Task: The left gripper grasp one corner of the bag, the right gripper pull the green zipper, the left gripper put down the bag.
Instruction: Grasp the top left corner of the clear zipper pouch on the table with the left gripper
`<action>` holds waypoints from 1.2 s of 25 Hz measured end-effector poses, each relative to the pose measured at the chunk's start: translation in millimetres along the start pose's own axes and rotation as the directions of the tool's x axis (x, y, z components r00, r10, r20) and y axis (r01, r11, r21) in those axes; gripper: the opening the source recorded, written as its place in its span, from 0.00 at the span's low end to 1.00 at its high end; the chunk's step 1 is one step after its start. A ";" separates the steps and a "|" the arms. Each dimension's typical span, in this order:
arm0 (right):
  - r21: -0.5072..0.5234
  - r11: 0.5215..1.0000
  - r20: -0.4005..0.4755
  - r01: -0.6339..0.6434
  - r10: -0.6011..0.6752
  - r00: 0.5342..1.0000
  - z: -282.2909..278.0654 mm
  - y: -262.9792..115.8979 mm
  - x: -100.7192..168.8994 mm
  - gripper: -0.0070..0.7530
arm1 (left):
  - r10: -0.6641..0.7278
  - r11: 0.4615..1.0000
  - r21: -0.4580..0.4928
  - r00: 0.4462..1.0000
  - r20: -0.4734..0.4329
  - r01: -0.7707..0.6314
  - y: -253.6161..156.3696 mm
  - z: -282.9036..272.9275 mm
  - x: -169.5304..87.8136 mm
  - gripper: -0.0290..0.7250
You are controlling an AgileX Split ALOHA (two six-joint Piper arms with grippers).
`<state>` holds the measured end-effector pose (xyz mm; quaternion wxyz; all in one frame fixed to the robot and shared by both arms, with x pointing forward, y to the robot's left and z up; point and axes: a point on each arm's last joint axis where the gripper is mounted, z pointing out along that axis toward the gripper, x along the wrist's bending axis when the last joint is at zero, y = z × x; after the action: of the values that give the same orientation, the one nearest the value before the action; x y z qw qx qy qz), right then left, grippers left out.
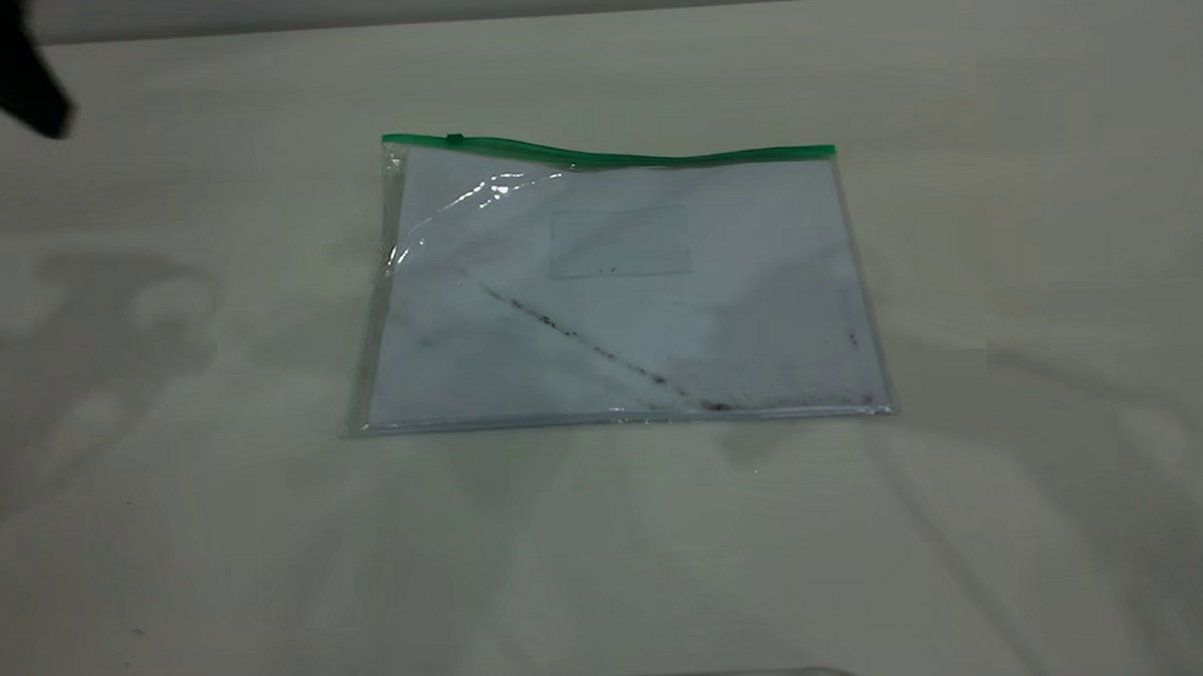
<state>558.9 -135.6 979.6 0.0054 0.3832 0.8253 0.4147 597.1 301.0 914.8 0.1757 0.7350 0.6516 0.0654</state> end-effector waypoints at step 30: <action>-0.029 1.000 0.047 0.006 -0.004 0.999 9.8 12.5 -10.9 0.75 | 0.040 0.998 -0.063 0.799 0.600 -0.003 52.3 185.4 -28.2 0.82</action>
<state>577.7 -131.4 978.4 0.0312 0.3905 0.8198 0.4176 702.3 236.6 764.1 0.3938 0.7197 0.5519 -0.1494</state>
